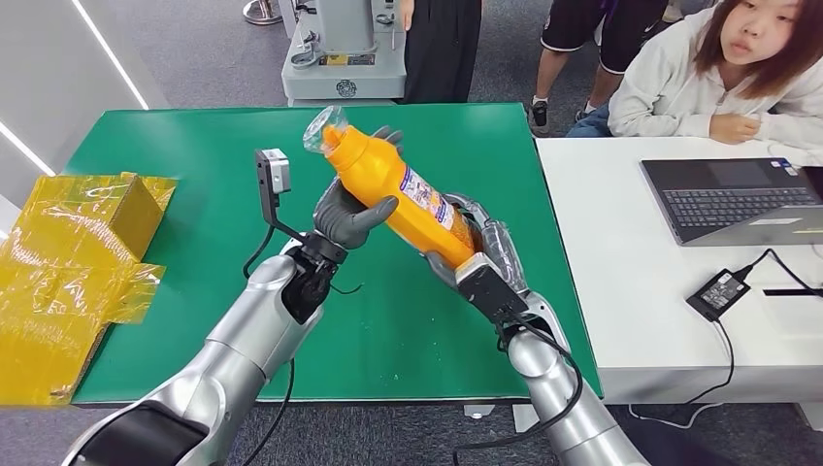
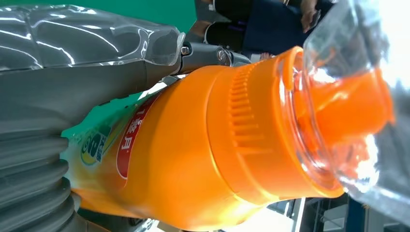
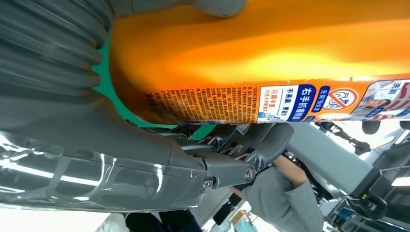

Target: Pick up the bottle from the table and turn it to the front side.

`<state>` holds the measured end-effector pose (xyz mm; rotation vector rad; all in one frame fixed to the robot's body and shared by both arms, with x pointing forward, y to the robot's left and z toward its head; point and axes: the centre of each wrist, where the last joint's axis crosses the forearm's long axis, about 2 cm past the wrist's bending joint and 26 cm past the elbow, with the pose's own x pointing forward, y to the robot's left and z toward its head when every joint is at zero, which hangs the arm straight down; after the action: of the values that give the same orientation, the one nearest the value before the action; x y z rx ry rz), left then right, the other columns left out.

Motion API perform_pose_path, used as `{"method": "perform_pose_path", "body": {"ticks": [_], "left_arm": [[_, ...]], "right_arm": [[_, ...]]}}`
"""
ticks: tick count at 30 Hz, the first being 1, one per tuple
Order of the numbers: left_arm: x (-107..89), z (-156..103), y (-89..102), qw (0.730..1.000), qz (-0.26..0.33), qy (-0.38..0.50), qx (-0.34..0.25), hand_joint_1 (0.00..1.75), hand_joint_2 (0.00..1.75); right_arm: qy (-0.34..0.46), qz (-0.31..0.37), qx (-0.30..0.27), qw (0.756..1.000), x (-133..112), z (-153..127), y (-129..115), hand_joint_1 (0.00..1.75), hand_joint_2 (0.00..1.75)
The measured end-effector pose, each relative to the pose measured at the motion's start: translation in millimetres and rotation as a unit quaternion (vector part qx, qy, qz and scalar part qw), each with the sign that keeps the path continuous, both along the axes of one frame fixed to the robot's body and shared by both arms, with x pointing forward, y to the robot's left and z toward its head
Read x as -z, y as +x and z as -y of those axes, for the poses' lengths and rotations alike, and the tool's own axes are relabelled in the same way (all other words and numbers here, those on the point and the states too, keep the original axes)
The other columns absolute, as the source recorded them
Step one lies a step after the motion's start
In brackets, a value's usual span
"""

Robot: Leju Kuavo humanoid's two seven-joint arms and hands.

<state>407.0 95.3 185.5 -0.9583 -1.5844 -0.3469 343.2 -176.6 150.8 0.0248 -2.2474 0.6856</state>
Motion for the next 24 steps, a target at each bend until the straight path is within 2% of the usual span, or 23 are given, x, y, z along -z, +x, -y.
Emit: {"method": "perform_pose_path", "body": {"ticks": [1, 2, 17, 18, 21, 22, 24], "left_arm": [[0.0, 1, -0.7, 1.0, -0.001, 0.0, 0.004, 1.69, 1.75], [0.1, 2, -1.3, 1.0, -0.001, 0.0, 0.008, 1.75, 1.75], [8.9, 12, -11.1, 1.0, -0.011, 0.002, 0.024, 1.75, 1.75], [8.9, 12, -11.2, 1.0, -0.01, 0.003, 0.023, 1.75, 1.75], [8.9, 13, -11.0, 1.0, -0.004, 0.011, 0.011, 1.75, 1.75], [8.7, 13, -10.7, 1.0, 0.005, 0.019, 0.003, 1.75, 1.75], [7.9, 12, -9.0, 0.998, 0.034, 0.046, -0.023, 1.75, 1.75]], "right_arm": [[-0.001, -0.001, 0.002, 1.0, 1, 0, -1, 1.75, 1.75], [-0.002, -0.002, 0.003, 1.0, 2, 1, -2, 1.75, 1.75], [-0.001, -0.008, 0.015, 1.0, 12, 6, -12, 1.75, 1.75], [-0.001, -0.008, 0.015, 1.0, 12, 6, -12, 1.58, 1.75], [0.0, -0.007, 0.016, 1.0, 11, 6, -13, 0.27, 1.75], [0.0, -0.007, 0.017, 1.0, 11, 7, -14, 0.01, 1.75], [0.004, -0.004, 0.018, 1.0, 10, 10, -16, 0.0, 1.75]]}}
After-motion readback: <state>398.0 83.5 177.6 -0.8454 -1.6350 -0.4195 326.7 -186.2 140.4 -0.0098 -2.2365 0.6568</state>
